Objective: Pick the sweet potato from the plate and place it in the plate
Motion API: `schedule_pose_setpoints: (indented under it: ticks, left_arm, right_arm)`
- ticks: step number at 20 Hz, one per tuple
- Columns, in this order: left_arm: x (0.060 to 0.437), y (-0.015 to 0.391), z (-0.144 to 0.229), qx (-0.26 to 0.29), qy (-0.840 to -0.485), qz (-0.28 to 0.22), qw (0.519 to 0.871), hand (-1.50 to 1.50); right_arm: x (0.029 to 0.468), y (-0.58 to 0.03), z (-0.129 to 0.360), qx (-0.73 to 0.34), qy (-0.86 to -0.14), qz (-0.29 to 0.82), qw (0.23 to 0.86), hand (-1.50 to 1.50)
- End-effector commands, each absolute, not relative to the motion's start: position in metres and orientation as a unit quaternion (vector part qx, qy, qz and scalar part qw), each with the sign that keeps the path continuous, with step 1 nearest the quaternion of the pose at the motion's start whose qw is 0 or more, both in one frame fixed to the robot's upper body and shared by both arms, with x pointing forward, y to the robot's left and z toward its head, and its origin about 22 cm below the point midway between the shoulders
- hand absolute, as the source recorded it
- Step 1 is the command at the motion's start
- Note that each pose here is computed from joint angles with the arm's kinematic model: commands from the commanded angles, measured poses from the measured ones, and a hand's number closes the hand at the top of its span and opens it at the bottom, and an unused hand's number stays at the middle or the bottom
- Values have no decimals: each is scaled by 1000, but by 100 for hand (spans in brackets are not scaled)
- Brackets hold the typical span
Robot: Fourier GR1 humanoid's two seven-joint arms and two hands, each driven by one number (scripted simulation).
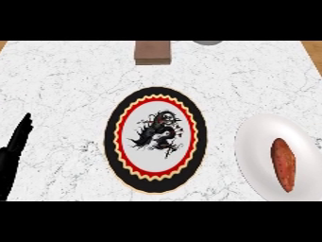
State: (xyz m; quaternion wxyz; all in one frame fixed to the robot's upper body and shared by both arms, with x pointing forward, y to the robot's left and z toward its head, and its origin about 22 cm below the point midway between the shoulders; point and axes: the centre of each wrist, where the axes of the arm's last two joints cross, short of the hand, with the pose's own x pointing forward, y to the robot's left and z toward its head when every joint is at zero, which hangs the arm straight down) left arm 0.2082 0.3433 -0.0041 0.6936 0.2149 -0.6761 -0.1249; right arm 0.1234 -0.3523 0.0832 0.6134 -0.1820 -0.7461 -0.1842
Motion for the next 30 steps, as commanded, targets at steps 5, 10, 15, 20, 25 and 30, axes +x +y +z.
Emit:
schedule_pose_setpoints:
  ticks: [5, 10, 15, 20, 25, 30]
  left_arm:
    - [211, 331, -5, 219, -676, -127, 692, 0]
    - [220, 339, -2, 212, -677, -134, 692, 0]
    - [230, 333, -6, 210, -680, -135, 690, 0]
    - [220, 317, -20, 209, -677, -130, 693, 0]
    - [216, 332, -2, 203, -679, -136, 693, 0]
    - [221, 327, -14, 210, -679, -132, 691, 0]
  right_arm:
    - [106, -374, 102, -221, -639, -32, 736, -150]
    - [135, -391, 122, -222, -594, 14, 773, -150]
    - [170, -387, 119, -199, -549, 59, 810, -150]
    - [175, -406, 114, -185, -505, 124, 834, -150]
    - [187, -405, 81, -169, -475, 180, 844, -150]
    - [194, -408, 54, -156, -474, 199, 843, -150]
